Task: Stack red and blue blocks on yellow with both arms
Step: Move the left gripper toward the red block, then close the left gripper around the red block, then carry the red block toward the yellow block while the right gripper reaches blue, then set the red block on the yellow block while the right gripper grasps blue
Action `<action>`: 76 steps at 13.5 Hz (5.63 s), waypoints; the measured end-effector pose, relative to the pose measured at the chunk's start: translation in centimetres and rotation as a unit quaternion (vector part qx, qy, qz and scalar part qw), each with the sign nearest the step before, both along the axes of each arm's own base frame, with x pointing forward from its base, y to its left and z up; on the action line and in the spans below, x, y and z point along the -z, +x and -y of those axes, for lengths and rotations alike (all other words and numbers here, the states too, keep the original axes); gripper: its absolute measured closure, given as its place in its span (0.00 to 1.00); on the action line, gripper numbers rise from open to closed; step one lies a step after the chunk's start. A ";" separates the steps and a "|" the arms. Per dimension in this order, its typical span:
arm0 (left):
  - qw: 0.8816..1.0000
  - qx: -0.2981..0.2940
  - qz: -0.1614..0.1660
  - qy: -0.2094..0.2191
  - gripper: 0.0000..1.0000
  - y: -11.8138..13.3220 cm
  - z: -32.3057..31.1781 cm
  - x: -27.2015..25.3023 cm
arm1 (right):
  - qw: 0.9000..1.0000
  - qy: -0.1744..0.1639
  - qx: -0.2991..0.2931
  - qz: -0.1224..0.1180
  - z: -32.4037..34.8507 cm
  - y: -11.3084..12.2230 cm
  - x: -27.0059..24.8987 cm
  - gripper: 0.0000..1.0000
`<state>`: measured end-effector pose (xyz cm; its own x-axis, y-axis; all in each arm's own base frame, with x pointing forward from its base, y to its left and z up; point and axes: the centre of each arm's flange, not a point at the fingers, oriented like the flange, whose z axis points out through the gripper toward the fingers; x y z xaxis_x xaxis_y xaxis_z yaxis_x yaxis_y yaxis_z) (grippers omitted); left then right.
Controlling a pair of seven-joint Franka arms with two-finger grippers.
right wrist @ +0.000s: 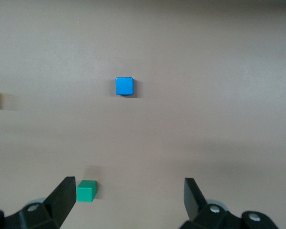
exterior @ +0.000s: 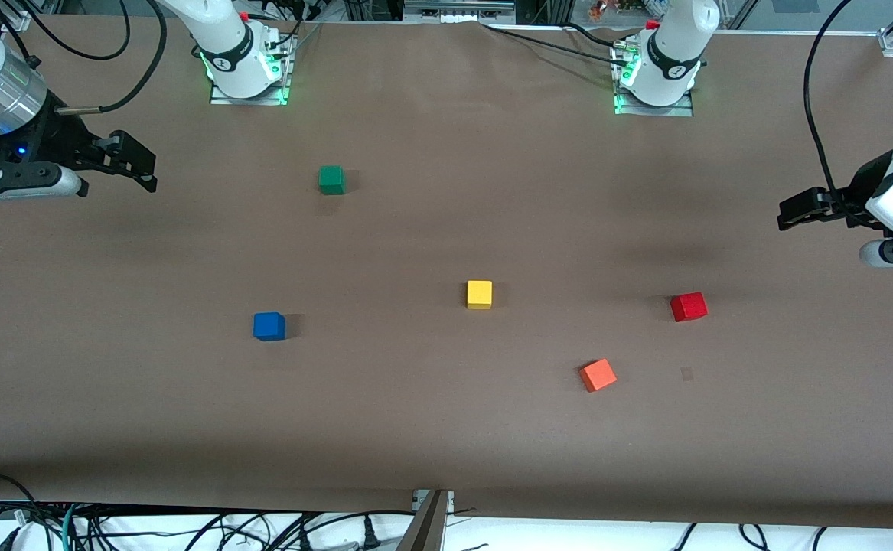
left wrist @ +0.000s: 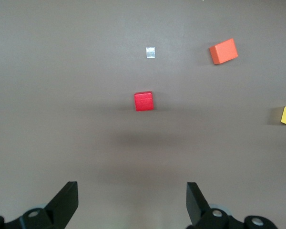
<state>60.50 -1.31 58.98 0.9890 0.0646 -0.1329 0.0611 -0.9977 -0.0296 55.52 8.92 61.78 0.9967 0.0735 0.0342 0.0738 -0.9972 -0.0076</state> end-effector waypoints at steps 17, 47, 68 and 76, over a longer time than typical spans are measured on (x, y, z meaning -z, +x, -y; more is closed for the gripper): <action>0.999 -0.006 -0.047 -0.003 0.00 6.0 -1.3 14.5 | 1.000 0.000 0.001 -0.001 0.1 0.0 0.1 0.00; 0.995 -0.013 0.083 -0.059 0.44 5.7 16.7 26.7 | 0.997 -0.020 -0.025 -0.070 -1.0 6.6 14.0 0.00; 0.997 0.035 0.041 -0.053 0.44 -2.2 42.3 34.7 | 0.998 0.029 -0.017 -0.055 -4.7 12.2 40.8 0.21; 0.998 0.003 0.045 -0.035 0.00 2.8 39.0 27.4 | 0.998 0.030 -0.019 -0.050 -5.0 12.4 40.5 0.45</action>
<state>63.26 -40.32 31.59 0.9975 0.0519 -0.0476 0.0541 -0.9975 0.0454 67.92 13.94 21.32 0.9920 0.1114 -0.0600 0.1068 -0.9914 -0.0759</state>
